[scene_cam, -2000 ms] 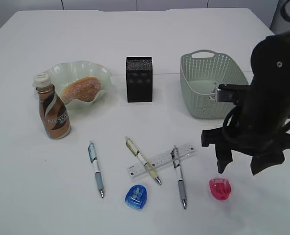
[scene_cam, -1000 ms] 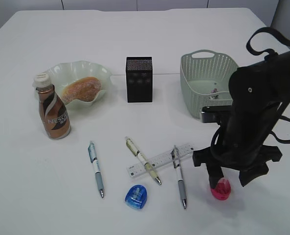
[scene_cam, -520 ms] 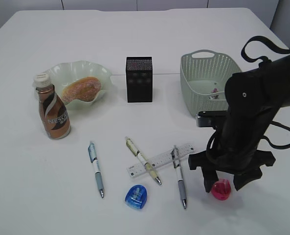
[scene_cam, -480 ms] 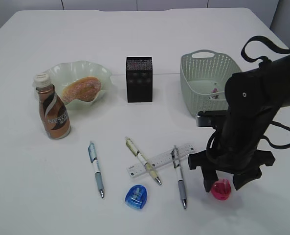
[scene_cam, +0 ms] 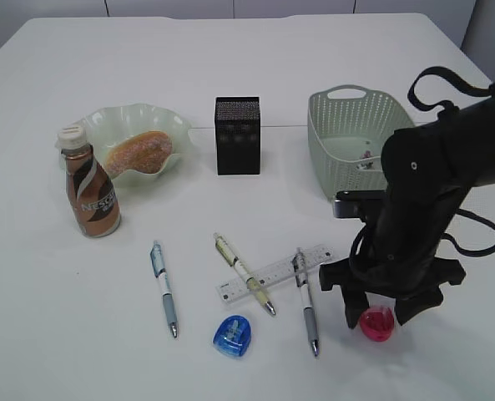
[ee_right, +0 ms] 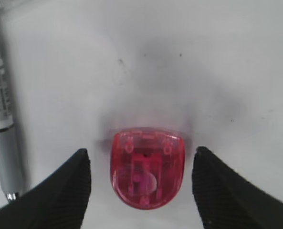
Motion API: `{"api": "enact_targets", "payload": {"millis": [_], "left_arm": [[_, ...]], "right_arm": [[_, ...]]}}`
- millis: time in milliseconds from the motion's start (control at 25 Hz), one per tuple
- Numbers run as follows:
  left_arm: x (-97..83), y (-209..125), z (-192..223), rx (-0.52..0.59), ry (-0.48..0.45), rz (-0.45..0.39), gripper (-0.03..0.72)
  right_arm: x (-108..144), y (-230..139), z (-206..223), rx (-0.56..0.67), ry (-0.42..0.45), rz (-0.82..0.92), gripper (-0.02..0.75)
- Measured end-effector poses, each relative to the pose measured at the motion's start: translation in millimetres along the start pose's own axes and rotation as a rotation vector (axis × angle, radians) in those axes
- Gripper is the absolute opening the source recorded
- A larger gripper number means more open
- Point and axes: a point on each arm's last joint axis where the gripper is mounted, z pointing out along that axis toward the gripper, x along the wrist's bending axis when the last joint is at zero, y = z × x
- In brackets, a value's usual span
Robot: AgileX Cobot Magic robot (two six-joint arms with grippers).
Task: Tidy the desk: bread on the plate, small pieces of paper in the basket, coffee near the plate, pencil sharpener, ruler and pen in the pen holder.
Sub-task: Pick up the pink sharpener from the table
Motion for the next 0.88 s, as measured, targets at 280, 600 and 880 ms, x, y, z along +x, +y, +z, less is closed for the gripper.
{"api": "enact_targets", "payload": {"millis": [280,600,880], "left_arm": [[0.0,0.0,0.0,0.000,0.000,0.000,0.434],[0.0,0.0,0.0,0.000,0.000,0.000,0.434],[0.0,0.0,0.0,0.000,0.000,0.000,0.434]], "right_arm": [[0.2,0.7,2.4,0.000,0.000,0.000,0.519],[0.1,0.7,2.4,-0.001,-0.001,-0.001,0.519],[-0.4,0.8,4.6,0.004,-0.008,-0.005,0.519]]}}
